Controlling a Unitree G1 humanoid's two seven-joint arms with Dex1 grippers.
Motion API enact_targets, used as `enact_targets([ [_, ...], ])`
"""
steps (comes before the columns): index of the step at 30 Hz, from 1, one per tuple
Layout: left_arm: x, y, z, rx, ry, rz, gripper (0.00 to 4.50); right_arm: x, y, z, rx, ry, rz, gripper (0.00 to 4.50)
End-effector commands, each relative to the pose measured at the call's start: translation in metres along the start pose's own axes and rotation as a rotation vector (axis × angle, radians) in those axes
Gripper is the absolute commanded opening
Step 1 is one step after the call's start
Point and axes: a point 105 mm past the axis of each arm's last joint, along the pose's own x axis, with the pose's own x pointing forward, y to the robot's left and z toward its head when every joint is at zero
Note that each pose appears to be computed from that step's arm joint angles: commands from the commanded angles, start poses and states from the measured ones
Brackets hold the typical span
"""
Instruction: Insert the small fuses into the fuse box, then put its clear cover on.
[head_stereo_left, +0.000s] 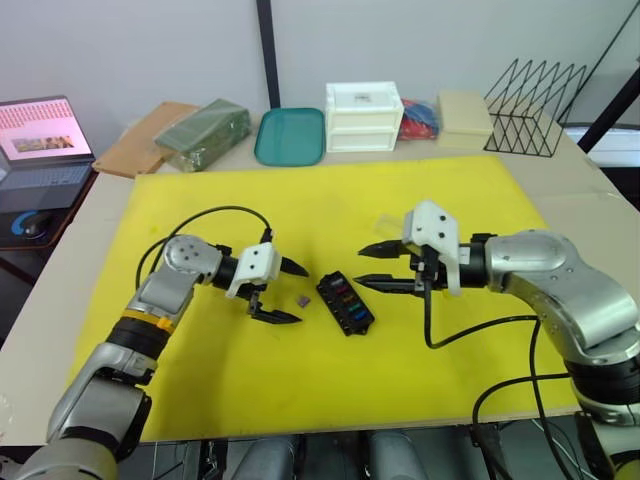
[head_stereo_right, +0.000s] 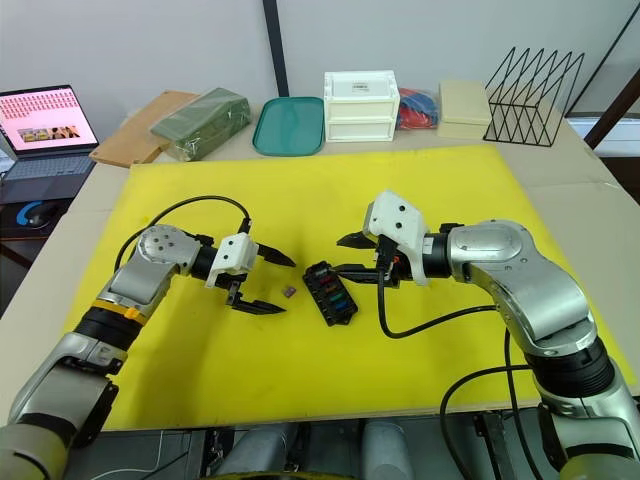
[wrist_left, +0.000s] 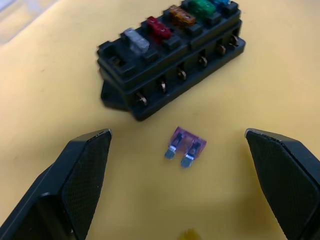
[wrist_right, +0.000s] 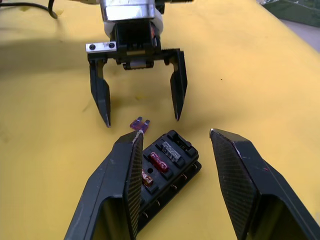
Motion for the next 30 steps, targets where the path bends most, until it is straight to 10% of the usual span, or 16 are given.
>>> enact_targets([
  [1,0.001,0.001,0.0,0.033,0.023,-0.031,4.32,-0.006,0.001,0.01,-0.048,-0.018,-0.023,2.27],
  [9,-0.002,0.0,-0.009,-0.005,0.053,-0.059,1.91,-0.006,0.003,0.009,-0.043,-0.012,-0.036,2.28],
  [30,-0.005,-0.028,-0.009,-0.132,0.037,0.025,1.91,0.003,0.007,0.01,-0.05,-0.026,-0.003,2.28],
])
